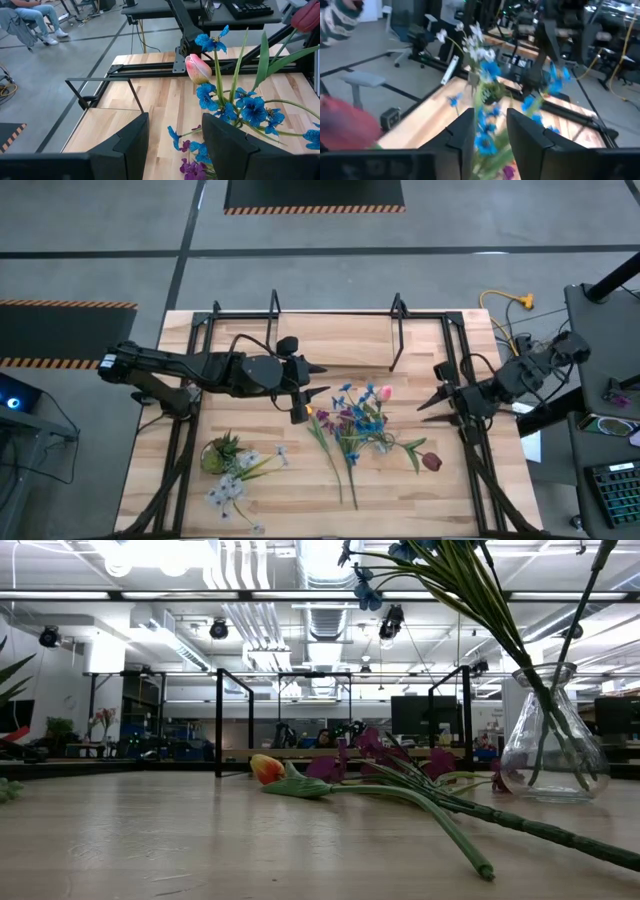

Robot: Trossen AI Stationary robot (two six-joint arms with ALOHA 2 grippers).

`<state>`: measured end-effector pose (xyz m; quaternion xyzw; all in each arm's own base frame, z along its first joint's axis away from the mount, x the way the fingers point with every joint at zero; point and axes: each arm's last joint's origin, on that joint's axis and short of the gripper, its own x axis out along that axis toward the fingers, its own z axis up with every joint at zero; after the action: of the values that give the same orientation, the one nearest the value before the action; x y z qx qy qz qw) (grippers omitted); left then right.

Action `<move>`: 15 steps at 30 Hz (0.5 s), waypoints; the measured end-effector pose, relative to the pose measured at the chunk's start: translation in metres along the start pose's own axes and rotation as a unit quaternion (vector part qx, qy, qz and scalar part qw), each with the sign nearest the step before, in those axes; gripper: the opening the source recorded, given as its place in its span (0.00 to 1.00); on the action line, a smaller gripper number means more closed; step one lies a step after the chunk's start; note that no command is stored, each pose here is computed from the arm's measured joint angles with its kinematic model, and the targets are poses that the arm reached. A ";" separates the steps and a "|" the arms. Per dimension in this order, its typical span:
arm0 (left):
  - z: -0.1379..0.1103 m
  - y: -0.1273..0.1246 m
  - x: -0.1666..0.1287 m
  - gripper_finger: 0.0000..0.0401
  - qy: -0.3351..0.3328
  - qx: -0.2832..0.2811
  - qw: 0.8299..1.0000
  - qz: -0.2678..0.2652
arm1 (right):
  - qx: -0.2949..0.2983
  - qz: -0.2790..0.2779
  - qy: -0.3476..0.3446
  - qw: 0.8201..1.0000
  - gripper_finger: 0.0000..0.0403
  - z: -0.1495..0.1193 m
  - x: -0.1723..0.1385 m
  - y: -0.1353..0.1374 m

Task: Pick and place flowers into a vace then onto a shelf
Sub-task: Put the yellow flower into the left transparent vase

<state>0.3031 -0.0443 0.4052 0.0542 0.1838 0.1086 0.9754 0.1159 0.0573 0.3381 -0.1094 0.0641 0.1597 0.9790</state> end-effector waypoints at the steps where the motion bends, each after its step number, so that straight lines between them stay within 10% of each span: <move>1: 0.000 0.000 0.000 0.42 0.000 0.000 1.000 0.000 | 0.002 -0.002 0.000 1.000 0.24 -0.007 -0.001 -0.002; 15: -0.001 0.000 0.001 0.42 0.002 0.001 1.000 0.001 | 0.002 -0.087 -0.066 0.994 0.08 -0.060 -0.021 -0.024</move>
<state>0.3034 -0.0441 0.4036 0.0547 0.1854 0.1091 0.9751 0.0988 0.0147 0.2882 -0.1016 -0.0096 0.0806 0.9915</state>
